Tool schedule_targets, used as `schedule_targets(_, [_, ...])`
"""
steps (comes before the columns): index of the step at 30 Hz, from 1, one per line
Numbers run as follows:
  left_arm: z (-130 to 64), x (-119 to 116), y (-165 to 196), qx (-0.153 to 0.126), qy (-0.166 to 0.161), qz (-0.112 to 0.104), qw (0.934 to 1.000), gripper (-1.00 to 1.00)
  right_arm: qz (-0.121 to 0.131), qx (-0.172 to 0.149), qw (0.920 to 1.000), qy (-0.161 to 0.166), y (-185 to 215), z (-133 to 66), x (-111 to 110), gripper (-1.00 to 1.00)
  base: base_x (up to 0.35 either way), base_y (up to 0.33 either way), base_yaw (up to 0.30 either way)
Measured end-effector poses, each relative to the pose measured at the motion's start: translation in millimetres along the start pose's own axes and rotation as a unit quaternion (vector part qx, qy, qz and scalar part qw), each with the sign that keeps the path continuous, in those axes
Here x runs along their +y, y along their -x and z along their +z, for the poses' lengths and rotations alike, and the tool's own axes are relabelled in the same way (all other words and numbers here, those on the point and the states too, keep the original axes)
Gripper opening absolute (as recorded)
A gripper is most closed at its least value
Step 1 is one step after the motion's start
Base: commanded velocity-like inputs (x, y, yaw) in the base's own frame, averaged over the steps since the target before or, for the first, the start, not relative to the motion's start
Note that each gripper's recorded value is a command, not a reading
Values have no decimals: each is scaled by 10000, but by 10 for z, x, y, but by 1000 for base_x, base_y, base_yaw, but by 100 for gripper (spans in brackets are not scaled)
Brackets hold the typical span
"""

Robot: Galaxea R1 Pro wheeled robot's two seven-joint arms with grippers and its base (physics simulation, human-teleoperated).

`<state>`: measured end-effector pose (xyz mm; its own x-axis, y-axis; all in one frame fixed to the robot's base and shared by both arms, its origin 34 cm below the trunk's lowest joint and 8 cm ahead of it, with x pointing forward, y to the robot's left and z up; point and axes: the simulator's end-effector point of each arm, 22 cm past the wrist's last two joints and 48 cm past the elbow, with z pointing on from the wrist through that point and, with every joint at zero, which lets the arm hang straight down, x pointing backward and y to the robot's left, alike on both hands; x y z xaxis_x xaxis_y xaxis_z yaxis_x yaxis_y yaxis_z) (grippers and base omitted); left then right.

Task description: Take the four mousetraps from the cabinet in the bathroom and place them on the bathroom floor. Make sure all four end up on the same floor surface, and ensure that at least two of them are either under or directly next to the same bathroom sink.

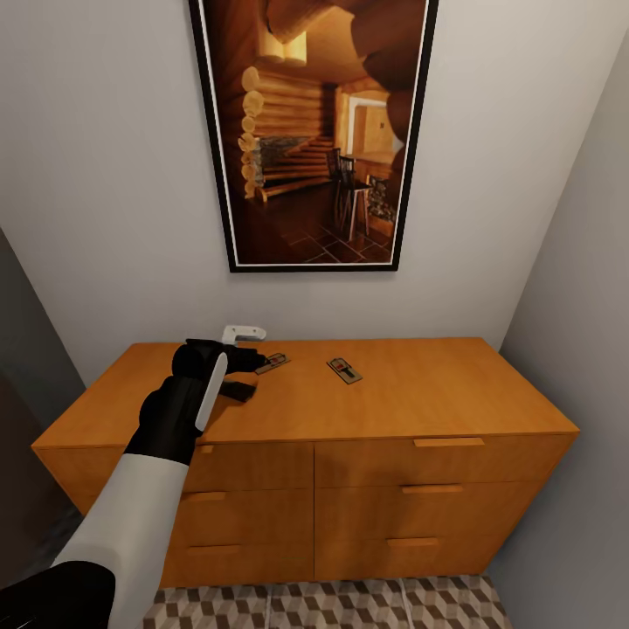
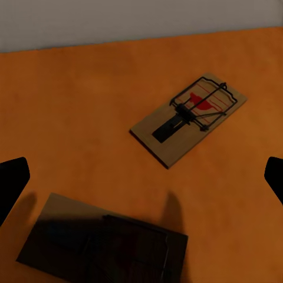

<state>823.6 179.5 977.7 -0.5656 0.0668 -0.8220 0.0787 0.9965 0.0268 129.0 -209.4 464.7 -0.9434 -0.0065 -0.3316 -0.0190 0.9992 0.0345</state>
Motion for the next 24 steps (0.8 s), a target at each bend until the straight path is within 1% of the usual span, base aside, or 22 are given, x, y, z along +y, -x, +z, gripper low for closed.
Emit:
schedule_targets(21, [0,0,0,0,0,0,10000,100,-2,-8,10000,18,4,0,15,-100,0,0,0])
schedule_targets(24, [-1,0,-1,1,0,0,10000,100,-3,-10,10000,19,4,0,15,-100,66,0,0])
